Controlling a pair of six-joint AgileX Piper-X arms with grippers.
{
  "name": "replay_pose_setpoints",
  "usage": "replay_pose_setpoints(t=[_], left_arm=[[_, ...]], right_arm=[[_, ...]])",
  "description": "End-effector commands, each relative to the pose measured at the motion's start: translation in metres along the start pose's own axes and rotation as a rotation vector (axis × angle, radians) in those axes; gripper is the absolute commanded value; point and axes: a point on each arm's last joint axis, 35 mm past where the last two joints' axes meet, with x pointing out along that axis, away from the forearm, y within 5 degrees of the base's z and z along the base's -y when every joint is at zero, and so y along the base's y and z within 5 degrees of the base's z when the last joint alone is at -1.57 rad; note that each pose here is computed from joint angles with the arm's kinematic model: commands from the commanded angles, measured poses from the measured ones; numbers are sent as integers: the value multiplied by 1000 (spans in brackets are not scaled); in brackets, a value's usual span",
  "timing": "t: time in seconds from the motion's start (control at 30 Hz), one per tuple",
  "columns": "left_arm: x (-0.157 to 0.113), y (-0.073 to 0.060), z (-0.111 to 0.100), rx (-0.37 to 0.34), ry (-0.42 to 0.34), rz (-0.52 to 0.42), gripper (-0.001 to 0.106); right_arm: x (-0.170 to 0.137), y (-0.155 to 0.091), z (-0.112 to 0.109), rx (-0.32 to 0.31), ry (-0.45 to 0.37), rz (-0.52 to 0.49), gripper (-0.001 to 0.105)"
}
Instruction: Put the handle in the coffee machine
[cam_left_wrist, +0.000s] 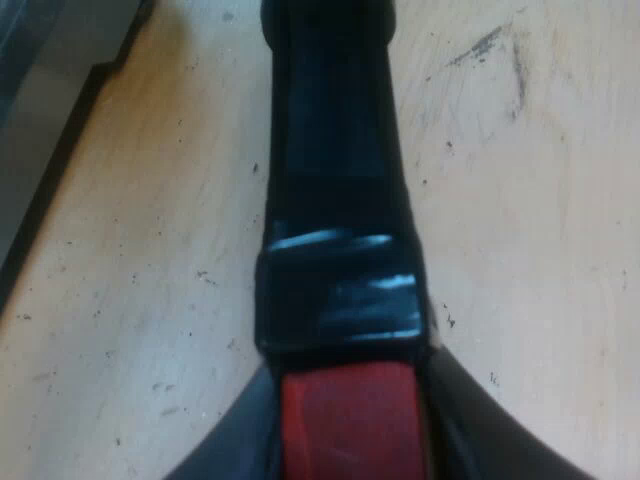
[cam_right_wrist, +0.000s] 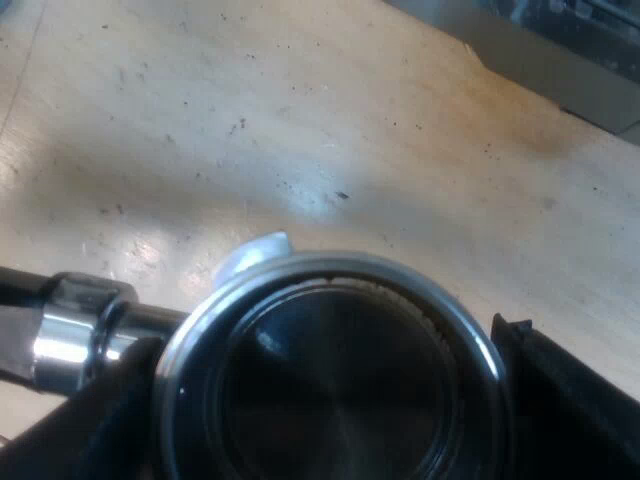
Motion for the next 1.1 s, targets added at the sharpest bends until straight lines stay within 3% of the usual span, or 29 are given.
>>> replay_pose_setpoints(t=[0.03, 0.13, 0.2, 0.3, 0.4, 0.7, 0.9, 1.1], left_arm=[[0, -2, 2, 40, -23, -44, 0], [0, -2, 2, 40, -23, -44, 0], [0, -2, 2, 40, -23, -44, 0], [0, -2, 2, 40, -23, -44, 0], [0, -2, 2, 40, -23, -44, 0], [0, -3, 1, 33, -13, -55, 0], [-1, -2, -2, 17, 3, -55, 0], [-10, 12, -9, -53, 8, 1, 0]], right_arm=[[-10, 0, 2, -34, -40, 10, 1], [-10, 0, 2, -34, -40, 10, 17], [-10, 0, 2, -34, -40, 10, 43], [-10, 0, 2, -34, -40, 10, 71], [-10, 0, 2, -34, -40, 10, 86], [-10, 0, 5, -32, -67, 12, 86], [-27, -3, 9, -22, -189, -34, 86], [-51, -4, 5, -6, -293, -25, 86]])
